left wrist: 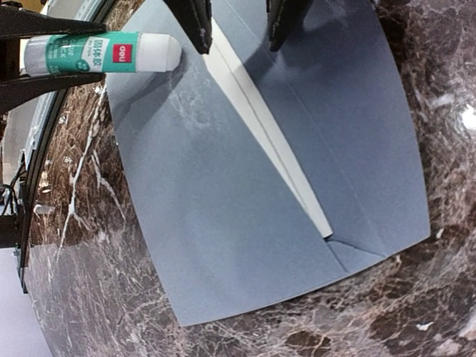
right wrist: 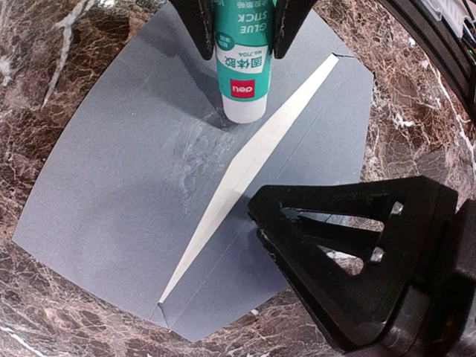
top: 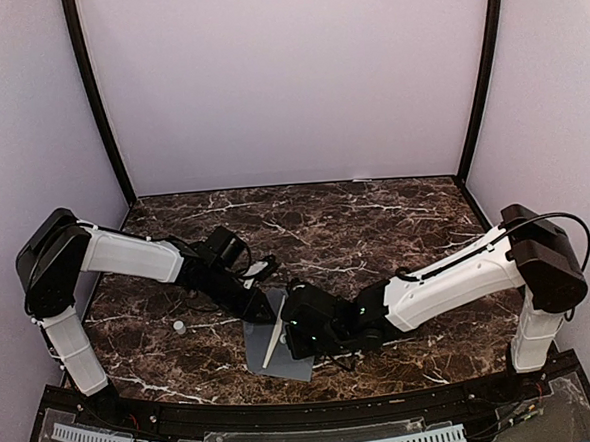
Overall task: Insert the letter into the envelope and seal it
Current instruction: Paint the envelope at the center of the board.
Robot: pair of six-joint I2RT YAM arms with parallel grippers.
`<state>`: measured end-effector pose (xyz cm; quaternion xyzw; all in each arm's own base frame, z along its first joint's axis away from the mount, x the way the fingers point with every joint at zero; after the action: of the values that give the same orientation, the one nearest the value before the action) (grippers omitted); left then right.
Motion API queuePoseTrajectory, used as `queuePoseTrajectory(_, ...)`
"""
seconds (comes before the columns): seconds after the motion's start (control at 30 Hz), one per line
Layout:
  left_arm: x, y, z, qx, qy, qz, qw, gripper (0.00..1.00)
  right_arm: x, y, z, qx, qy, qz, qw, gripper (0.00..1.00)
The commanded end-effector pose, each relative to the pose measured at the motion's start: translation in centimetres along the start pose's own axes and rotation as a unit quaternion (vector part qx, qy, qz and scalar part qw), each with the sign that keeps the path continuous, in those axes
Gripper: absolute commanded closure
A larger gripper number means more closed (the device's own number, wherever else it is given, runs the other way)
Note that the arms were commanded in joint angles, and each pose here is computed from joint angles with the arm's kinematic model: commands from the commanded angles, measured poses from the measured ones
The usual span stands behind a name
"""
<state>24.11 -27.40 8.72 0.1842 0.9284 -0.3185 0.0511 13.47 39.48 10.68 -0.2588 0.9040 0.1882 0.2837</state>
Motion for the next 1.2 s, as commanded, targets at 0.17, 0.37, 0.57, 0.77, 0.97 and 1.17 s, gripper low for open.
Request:
queuePoseTrajectory(0.17,0.7,-0.6,0.8,0.037,0.030,0.002,0.999,0.74,0.3,-0.9,0.9,0.022,0.011,0.010,1.000,0.95)
queuePoseTrajectory(0.37,1.4,0.0,2.0,0.013,0.050,-0.004,0.999,0.78,0.2,-1.4,1.1,0.028,0.013,0.019,0.999,0.95)
queuePoseTrajectory(0.57,1.7,0.9,2.7,-0.011,0.059,-0.014,0.998,0.86,0.3,-1.9,1.2,0.039,0.016,0.025,0.999,0.95)
queuePoseTrajectory(0.77,1.8,1.3,2.8,-0.022,0.061,-0.016,0.998,0.93,0.1,-2.6,1.3,0.053,0.015,0.035,0.998,0.96)
queuePoseTrajectory(0.97,1.7,1.3,2.9,-0.023,0.061,-0.017,0.998,0.95,-0.3,-3.2,1.5,0.061,0.012,0.040,0.997,0.96)
queuePoseTrajectory(1.17,1.8,1.3,2.9,-0.020,0.064,-0.018,0.998,0.96,-0.7,-3.5,2.1,0.065,0.015,0.036,0.997,0.96)
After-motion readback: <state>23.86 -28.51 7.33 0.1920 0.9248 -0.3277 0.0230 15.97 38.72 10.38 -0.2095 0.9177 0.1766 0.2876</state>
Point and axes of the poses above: each gripper's point midway between its finger pads, its own z axis out along the fingers, its own y axis along the line the jaws close on, x = y × z, the point moved 7 cm from there along -z, back along the fingers, and after that the axes turned 12 degrees about -z, right-handed, at the moved point
